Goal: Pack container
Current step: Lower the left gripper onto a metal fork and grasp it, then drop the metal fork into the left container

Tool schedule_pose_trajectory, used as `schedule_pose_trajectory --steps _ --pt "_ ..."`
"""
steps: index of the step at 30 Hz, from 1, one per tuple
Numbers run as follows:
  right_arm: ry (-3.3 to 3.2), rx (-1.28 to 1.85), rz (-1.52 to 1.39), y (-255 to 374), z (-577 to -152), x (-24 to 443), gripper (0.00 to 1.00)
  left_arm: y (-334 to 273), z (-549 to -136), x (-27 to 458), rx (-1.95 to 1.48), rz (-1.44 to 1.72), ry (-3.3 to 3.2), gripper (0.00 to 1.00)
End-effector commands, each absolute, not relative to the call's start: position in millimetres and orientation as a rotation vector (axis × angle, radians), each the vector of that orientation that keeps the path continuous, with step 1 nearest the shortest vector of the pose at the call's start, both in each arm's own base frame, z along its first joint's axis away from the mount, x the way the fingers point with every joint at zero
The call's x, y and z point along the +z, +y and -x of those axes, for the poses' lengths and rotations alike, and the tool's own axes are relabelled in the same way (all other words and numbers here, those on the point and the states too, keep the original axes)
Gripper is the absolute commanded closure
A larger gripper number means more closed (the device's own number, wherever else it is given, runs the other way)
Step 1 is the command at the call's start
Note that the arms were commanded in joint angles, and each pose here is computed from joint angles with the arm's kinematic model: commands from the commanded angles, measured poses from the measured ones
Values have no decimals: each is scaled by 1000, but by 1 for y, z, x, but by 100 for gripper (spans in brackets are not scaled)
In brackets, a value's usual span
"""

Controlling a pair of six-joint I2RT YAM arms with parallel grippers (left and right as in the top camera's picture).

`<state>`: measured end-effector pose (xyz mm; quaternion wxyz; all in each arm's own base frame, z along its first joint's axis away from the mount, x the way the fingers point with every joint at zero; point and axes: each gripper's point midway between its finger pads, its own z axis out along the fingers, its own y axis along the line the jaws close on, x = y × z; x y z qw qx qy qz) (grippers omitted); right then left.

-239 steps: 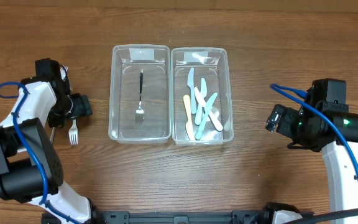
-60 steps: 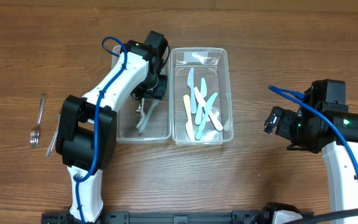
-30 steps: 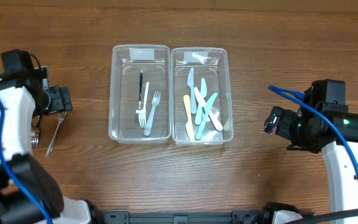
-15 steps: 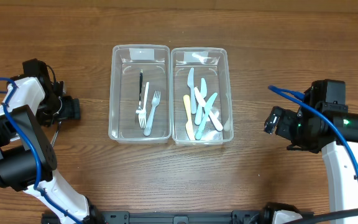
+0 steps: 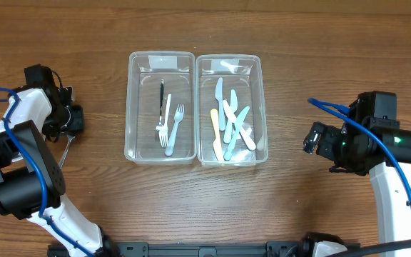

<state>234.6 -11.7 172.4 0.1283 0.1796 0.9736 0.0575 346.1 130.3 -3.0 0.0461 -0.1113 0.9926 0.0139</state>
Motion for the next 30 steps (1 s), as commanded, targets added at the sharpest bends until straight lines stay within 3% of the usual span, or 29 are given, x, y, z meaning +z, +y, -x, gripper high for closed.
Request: schedule_pose_trajectory --steps 1,6,9,21,26,30 --pt "2821 170 -506 -10 -236 175 0 128 -336 -27 23 326 3094 64" --pt "2820 171 -506 -10 -236 175 0 127 -336 -27 21 325 3096 74" --pt "2821 170 -506 -10 -236 175 0 126 -336 -27 11 325 3096 75" --pt "2820 170 -501 -10 -236 175 0 114 -342 -15 -112 349 3082 94" --pt "2819 171 -501 -10 -236 175 0 102 -369 69 -80 316 2986 96" --pt "2817 171 -501 -10 -237 175 0 61 -383 168 -60 180 2838 96"
